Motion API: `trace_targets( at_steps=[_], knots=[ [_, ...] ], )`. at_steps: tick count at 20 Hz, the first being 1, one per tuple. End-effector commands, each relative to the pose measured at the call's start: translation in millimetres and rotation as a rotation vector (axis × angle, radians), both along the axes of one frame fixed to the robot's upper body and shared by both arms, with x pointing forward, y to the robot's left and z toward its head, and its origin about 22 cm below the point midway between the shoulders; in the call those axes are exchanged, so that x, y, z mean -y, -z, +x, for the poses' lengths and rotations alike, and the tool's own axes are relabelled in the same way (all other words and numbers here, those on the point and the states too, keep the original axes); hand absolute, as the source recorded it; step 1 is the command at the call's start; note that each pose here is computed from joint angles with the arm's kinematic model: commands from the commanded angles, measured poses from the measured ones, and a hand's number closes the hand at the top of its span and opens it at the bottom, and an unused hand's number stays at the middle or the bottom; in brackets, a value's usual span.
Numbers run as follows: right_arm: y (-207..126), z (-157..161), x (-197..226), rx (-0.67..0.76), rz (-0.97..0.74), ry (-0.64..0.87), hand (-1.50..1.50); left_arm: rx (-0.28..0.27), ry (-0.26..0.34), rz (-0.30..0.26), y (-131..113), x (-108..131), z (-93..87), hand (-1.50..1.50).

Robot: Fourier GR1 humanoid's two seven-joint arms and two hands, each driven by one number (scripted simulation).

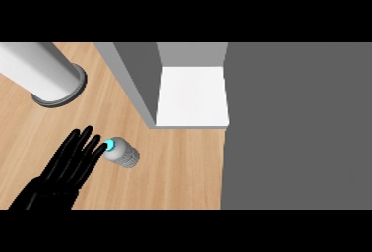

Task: Pick up the bottled water, place it into the cabinet and close the cabinet

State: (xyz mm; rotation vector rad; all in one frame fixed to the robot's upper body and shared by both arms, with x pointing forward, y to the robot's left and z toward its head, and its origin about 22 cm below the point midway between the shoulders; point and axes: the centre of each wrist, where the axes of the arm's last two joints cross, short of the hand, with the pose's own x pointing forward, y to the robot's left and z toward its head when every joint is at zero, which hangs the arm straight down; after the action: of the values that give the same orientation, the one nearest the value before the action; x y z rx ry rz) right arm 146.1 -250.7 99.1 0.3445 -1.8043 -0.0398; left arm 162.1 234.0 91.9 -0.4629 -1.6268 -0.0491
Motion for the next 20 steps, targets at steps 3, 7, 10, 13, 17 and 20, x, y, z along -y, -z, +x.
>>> trace_targets(
  at_steps=[3, 7, 10, 13, 17, 20],
  knots=[
    [-6.6, -39.0, 0.3, -0.028, 0.015, -0.017, -1.5, -0.012, -0.003, -0.004, -4.4, -20.4, -5.4, -1.5],
    [11.9, -24.5, -12.8, -0.03, 0.001, -0.034, -1.5, -0.02, -0.025, 0.014, 9.9, -26.6, -36.4, -1.5],
    [8.3, -26.2, 0.3, -0.032, 0.003, -0.025, -1.5, -0.034, -0.024, 0.028, 17.2, -28.9, -25.5, -1.5],
    [8.8, -28.9, -2.5, -0.009, -0.001, -0.027, -1.5, 0.004, -0.01, 0.011, 32.3, -50.4, -21.2, -1.5],
    [25.4, -32.6, 0.3, -0.005, -0.013, -0.017, -1.5, 0.028, -0.033, 0.013, 37.5, -43.1, -30.5, -1.5],
    [27.1, -31.9, 13.0, 0.002, 0.019, -0.011, -1.5, 0.01, -0.084, -0.004, 32.3, -64.4, -4.4, -1.5]
  ],
)
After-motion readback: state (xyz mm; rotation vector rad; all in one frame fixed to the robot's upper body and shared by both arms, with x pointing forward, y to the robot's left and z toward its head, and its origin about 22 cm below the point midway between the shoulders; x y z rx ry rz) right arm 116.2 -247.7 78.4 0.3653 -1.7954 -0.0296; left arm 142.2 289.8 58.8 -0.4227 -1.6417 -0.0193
